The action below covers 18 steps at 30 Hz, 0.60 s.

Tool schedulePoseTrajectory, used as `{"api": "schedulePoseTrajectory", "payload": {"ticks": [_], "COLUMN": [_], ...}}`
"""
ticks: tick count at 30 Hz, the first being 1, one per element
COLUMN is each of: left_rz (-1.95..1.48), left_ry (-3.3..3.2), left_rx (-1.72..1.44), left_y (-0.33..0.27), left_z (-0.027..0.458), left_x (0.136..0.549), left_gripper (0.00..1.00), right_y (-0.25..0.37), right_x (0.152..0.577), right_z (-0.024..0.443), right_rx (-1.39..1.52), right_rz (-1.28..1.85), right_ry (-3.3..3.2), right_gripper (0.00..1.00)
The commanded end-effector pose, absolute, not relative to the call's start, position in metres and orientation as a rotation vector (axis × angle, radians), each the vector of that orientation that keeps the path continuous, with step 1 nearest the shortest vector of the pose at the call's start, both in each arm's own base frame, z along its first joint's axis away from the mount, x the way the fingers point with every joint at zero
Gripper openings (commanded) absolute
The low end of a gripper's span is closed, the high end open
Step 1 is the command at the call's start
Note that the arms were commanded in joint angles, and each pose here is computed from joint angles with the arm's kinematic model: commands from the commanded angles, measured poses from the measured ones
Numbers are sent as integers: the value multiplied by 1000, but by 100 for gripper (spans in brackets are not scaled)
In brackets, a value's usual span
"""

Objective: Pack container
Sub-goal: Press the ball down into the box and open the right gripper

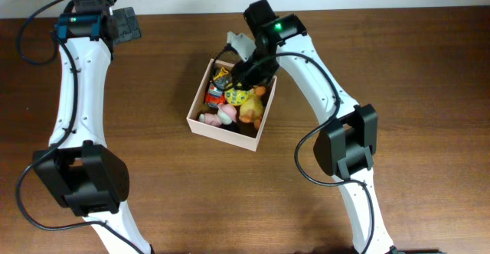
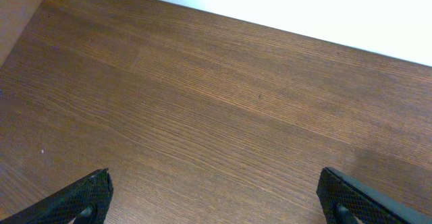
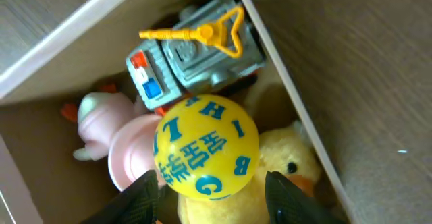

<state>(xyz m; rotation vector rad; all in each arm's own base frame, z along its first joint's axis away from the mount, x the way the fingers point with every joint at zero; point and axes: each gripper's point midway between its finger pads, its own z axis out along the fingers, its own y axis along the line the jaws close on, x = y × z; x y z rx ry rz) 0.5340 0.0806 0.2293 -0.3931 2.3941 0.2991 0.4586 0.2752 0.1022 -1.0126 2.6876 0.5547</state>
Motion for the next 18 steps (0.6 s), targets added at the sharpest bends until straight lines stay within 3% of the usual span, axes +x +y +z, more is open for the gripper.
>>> {"api": "schedulePoseTrajectory", "payload": {"ticks": [1, 4, 10, 18], "left_rz": [305, 305, 305, 305], "left_ry": [2385, 2385, 2385, 2385], "left_rx": [-412, -412, -412, -412], "left_y": [82, 82, 82, 82], "left_z": [232, 232, 232, 232], "left_x": [533, 533, 533, 533], "left_gripper": [99, 99, 99, 99], "right_y": [282, 283, 293, 310], "right_x": [459, 457, 450, 436], "right_z": [109, 109, 111, 110], "right_rx": [-1031, -1033, -1056, -1121], "right_rz": [568, 587, 635, 631], "right_ry": [2658, 2659, 2650, 2643], "right_gripper": [54, 51, 4, 4]}}
